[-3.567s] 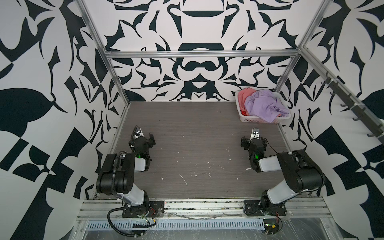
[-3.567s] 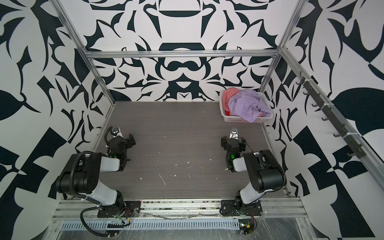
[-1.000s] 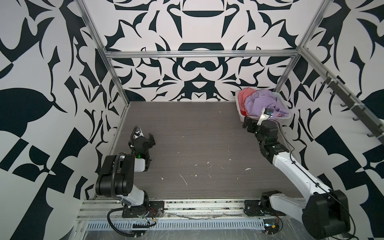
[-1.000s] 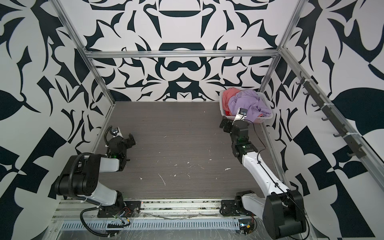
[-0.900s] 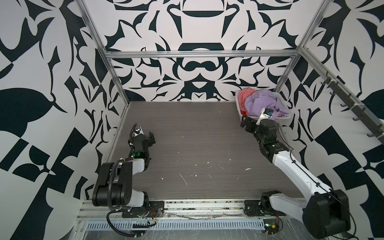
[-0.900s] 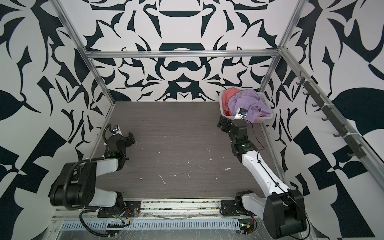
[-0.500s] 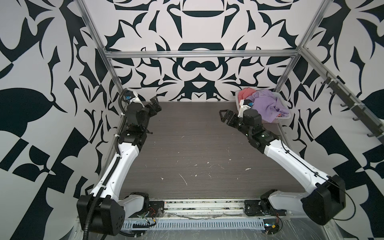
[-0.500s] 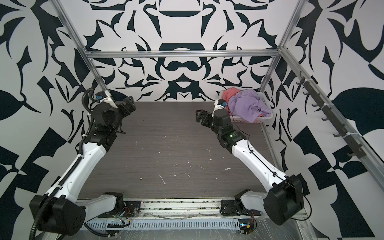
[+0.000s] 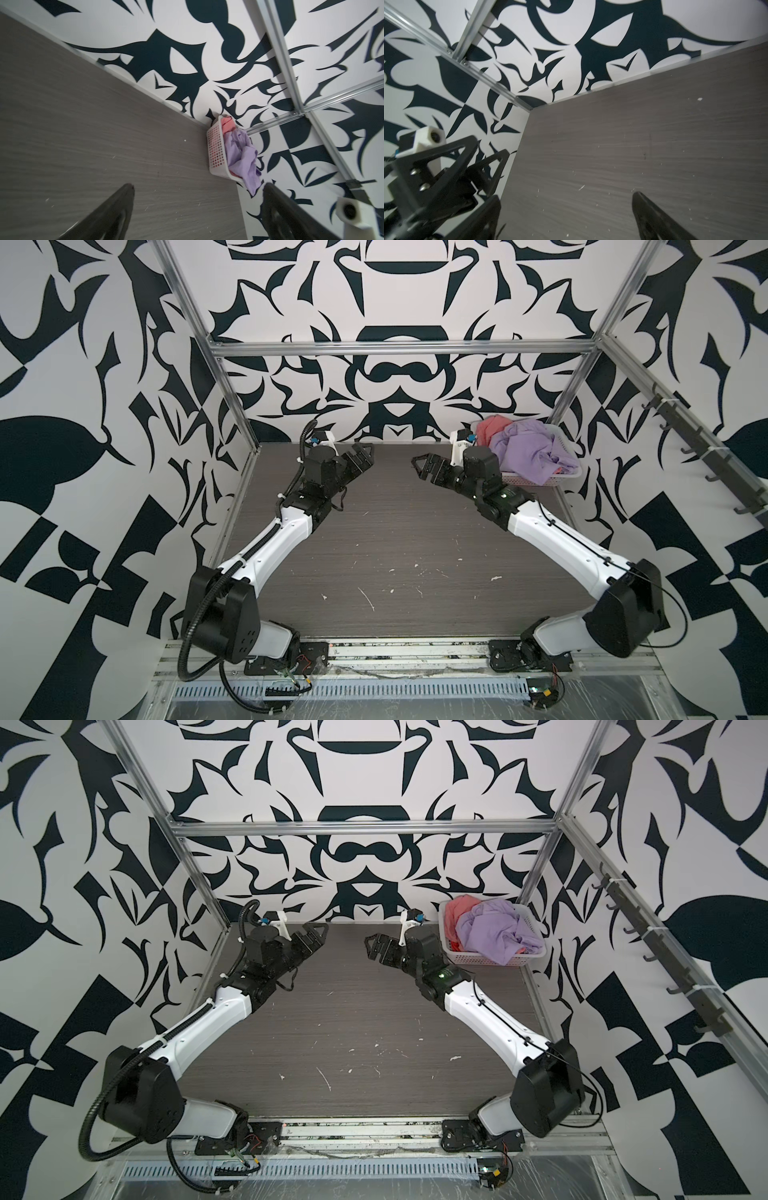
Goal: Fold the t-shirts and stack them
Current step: 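Reach the right gripper into the basket to the lavender t-shirt while the left arm rises, then grasp the lavender t-shirt with the right gripper, lift and drop it on the table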
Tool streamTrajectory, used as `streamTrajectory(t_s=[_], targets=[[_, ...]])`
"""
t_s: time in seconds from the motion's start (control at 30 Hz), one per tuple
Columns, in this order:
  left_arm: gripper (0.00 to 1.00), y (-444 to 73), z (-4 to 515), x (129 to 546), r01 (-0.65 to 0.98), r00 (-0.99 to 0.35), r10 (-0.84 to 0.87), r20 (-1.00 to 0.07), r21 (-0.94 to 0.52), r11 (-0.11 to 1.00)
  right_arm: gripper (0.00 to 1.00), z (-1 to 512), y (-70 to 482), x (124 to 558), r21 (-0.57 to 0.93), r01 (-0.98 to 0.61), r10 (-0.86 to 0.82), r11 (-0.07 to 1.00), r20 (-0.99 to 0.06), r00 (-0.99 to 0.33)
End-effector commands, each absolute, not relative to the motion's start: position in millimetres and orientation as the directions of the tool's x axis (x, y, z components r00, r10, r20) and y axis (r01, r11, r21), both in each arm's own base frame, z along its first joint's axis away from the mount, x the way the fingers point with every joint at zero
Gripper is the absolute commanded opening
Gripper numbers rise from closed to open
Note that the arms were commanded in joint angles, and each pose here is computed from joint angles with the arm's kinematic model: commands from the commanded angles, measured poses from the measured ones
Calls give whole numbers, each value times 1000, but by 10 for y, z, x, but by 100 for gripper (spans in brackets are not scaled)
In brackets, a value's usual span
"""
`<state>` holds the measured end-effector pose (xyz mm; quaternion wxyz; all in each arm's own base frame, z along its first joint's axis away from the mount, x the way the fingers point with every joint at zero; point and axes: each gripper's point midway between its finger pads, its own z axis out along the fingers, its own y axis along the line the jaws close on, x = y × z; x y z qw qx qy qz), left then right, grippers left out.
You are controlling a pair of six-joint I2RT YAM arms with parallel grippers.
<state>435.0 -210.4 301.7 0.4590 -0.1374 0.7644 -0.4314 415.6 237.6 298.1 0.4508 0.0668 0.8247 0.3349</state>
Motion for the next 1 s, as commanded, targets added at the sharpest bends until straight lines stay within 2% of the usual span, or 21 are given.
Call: streamTrajectory(t_s=[0.0,0.07,0.17,0.27,0.37,0.53,0.77,0.97], targets=[[99,-2378,3330,4468,308,-583,-553,-595,-792,527,99,3005,1784,4438,489,-19,419,872,-767,-486],[99,-2379,3216,4626,264,-580,-544,-606,-772,578,100,2991,1419,4583,395,91,396,914,-821,-411],[99,-2489,3110,4865,285,-553,-527,-645,-741,608,98,2900,901,4782,344,232,411,910,-830,-377],[99,-2714,2952,5034,299,-625,-478,-617,-755,583,95,2737,434,4933,301,331,417,894,-828,-374],[99,-3068,2892,5083,380,-704,-385,-597,-775,505,92,2579,72,5075,221,411,384,885,-844,-375],[99,-3535,2743,5100,474,-748,-232,-621,-746,467,90,2327,-149,5428,79,426,284,901,-851,-442],[99,-3792,2563,5021,495,-742,-145,-654,-681,540,86,2055,-450,5772,-40,503,245,863,-838,-488],[99,-3714,2565,5016,487,-723,-147,-674,-650,583,72,1820,-605,5879,-84,548,261,832,-813,-521]])
